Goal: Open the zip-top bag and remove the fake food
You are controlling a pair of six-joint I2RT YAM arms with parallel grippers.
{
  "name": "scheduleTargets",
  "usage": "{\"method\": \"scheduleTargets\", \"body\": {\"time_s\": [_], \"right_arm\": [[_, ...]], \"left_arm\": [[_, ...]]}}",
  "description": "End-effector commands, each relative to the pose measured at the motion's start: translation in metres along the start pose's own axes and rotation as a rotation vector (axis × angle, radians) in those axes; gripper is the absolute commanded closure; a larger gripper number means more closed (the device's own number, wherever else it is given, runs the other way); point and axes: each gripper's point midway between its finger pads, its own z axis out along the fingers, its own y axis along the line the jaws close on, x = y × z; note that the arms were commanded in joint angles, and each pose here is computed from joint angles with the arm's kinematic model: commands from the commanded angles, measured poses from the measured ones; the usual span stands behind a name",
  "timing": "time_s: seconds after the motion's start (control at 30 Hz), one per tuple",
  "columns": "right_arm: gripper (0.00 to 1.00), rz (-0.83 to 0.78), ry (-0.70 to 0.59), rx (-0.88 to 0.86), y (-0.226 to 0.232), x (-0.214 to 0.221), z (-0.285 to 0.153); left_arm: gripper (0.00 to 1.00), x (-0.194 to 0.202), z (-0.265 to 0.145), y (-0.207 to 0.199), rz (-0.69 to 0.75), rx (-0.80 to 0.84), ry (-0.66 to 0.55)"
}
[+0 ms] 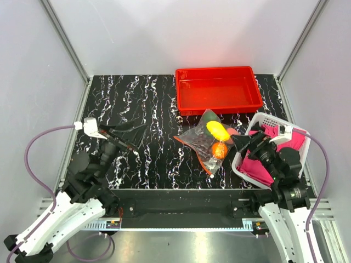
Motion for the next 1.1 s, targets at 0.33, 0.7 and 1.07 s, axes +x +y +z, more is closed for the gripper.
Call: {"method": "scheduleTargets", "body": {"time_s": [0.33,0.7,1.07], "right_arm": [[0.0,-0.003,0.137,0.54,-0.065,-0.009,-0.009],[0.0,-0.13,0.308,0.251,-0.025,0.013,0.004],[0.0,-0.155,0.366,0.09,-0.002,0.025,0.0]], "left_arm": [[0.01,0.145,0.026,0.03,-0.308,-0.115,0.452],[0.07,0.247,0.056,0.056,-0.354,-0.248,0.612],[0.22,0.294,0.084,0.092,-0.369,-0.336,0.64]]}}
